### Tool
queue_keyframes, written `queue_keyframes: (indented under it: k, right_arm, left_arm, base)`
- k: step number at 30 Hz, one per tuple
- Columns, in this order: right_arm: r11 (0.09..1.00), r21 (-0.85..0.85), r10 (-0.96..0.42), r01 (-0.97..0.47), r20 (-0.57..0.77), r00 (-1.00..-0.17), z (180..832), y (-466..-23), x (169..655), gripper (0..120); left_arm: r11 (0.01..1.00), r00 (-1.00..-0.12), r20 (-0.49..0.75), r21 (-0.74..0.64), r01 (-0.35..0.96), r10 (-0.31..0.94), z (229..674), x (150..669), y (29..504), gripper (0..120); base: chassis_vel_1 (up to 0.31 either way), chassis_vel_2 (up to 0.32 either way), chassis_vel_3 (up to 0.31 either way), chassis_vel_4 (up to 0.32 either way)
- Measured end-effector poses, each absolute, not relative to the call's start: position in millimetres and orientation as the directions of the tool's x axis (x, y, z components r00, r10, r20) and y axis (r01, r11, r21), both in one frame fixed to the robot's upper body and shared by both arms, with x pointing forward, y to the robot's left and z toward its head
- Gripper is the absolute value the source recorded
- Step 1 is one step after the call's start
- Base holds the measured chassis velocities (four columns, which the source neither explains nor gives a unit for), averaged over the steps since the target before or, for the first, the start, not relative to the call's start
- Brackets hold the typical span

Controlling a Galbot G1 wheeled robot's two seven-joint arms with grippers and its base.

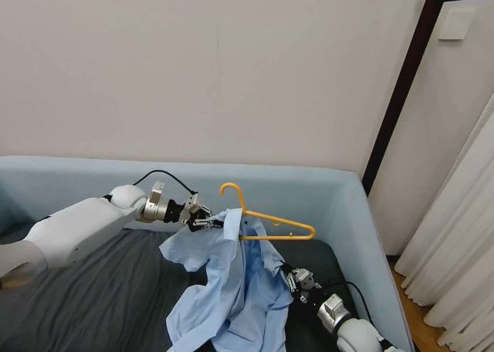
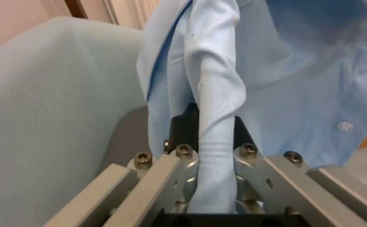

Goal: Pick up the clothes from the sofa and hang them on the clothes hanger.

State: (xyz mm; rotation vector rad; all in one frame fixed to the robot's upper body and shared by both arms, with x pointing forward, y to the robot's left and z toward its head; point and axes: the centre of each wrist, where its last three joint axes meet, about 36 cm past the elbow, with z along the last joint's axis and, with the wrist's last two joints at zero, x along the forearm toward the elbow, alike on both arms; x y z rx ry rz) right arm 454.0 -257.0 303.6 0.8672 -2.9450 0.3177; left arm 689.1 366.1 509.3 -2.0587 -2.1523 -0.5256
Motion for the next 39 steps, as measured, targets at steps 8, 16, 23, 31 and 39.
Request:
queue_keyframes:
  k: [8,16,23,31,39]
  right_arm:
    - [0.85,-0.111,-0.502,-0.514,0.121,-0.856,339,-281,470,0]
    - [0.862,-0.107,-0.489,-0.495,0.083,-0.869,369,-291,480,0]
    - [0.876,-0.107,-0.468,-0.47,0.042,-0.883,408,-310,482,0]
    - [0.869,-0.124,-0.484,-0.479,-0.006,-0.875,435,-311,470,0]
    - [0.865,-0.152,-0.49,-0.477,-0.055,-0.87,454,-308,462,0]
  left_arm:
    - [-0.026,-0.042,0.274,0.239,0.971,0.961,495,691,370,2]
    - [-0.08,0.004,0.3,0.241,0.967,0.954,490,688,367,2]
    - [-0.11,0.014,0.355,0.254,0.961,0.935,495,690,373,2]
    - [-0.041,-0.061,0.36,0.269,0.962,0.931,498,693,381,2]
    - [0.022,-0.128,0.358,0.287,0.958,0.925,503,695,389,2]
  base:
    - [0.0,0.0,0.0,0.0]
    - [0.0,0.0,0.0,0.0]
    - [0.0,0.0,0.0,0.0]
    - [0.0,0.0,0.0,0.0]
    - [0.0,0.0,0.0,0.0]
